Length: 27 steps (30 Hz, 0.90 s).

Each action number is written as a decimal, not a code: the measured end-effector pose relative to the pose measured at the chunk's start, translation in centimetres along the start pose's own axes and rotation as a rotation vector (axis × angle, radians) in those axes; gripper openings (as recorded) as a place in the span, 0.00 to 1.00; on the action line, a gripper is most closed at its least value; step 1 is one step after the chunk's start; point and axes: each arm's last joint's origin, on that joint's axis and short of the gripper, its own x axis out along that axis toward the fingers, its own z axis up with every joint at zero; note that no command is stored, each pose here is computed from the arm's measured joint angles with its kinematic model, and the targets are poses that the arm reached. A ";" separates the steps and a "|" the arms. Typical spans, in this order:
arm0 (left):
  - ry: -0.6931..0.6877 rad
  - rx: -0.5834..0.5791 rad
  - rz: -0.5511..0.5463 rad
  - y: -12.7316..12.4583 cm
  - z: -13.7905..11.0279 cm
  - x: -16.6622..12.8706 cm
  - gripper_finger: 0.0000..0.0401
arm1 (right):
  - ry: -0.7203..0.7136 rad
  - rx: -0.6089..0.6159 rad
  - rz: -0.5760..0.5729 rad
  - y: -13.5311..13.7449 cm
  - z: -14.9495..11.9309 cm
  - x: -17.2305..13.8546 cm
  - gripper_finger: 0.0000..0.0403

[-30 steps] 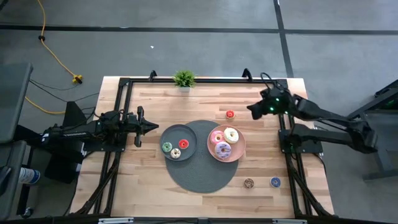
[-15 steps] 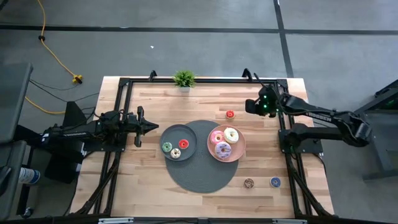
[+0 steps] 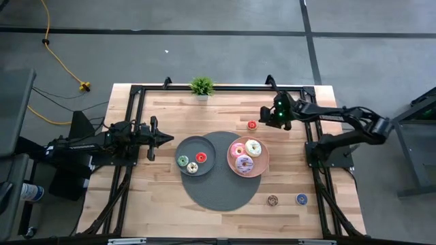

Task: Pick & Place donuts
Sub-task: Put the small orange donut on the gray plate

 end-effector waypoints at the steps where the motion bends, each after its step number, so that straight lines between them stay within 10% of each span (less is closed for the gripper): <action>1: 0.000 0.000 0.000 0.0 0.0 0.0 0.01 | -0.001 0.006 0.002 0.0 0.1 0.3 0.55; 27: 0.000 0.000 0.000 0.0 0.0 0.0 0.01 | 0.042 0.024 0.040 -0.3 0.8 4.0 0.54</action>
